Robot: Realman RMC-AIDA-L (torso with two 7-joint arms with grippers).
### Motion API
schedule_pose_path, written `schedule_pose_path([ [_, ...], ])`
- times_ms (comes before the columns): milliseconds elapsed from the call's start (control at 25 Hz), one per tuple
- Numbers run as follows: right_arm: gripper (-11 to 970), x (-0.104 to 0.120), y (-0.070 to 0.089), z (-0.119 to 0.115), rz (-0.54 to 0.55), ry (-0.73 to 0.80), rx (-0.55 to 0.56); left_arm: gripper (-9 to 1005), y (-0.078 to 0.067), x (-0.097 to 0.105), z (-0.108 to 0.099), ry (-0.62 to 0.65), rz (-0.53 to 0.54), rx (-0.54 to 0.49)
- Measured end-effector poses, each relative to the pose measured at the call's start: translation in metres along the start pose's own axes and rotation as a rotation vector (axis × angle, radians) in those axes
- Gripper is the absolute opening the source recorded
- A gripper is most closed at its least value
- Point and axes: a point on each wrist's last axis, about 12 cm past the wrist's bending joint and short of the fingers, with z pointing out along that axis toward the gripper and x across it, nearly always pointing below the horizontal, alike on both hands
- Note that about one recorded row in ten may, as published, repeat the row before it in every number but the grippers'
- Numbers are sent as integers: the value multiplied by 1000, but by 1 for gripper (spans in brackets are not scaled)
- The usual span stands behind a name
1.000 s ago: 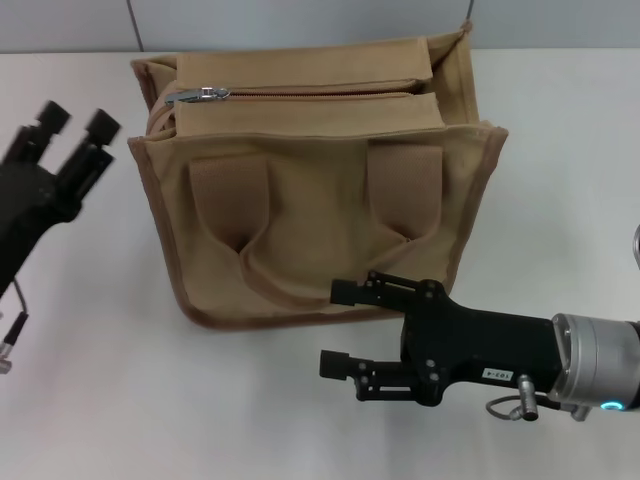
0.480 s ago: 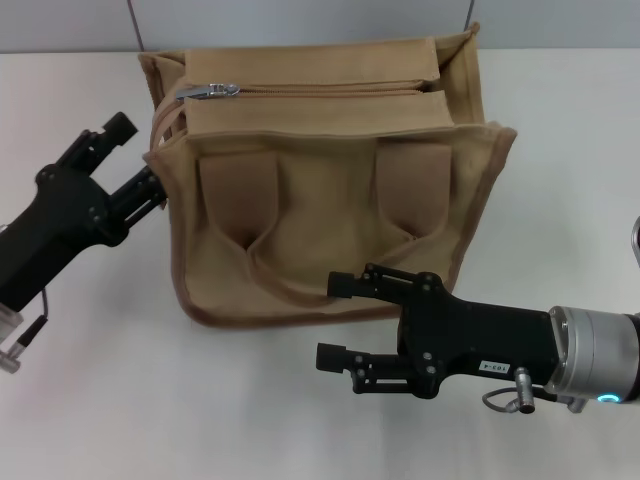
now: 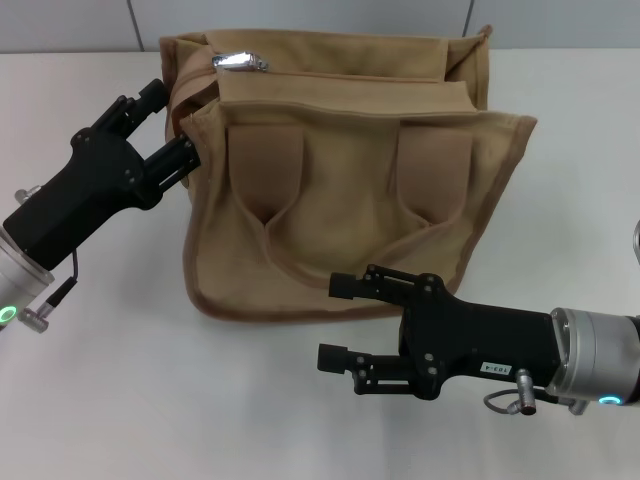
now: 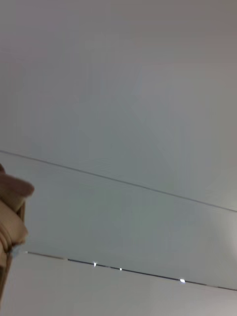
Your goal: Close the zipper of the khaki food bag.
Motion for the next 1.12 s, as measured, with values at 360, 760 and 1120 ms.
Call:
schedule_pose_path([
  [360, 807, 1, 0, 0, 1, 4, 7, 781, 5, -2, -9, -22, 1, -57],
  [760, 807, -1, -2, 1, -4, 6, 3, 776, 5, -3, -11, -25, 3, -58],
  [1120, 807, 0, -2, 1, -3, 7, 6, 496, 4, -2, -12, -38, 11, -63],
])
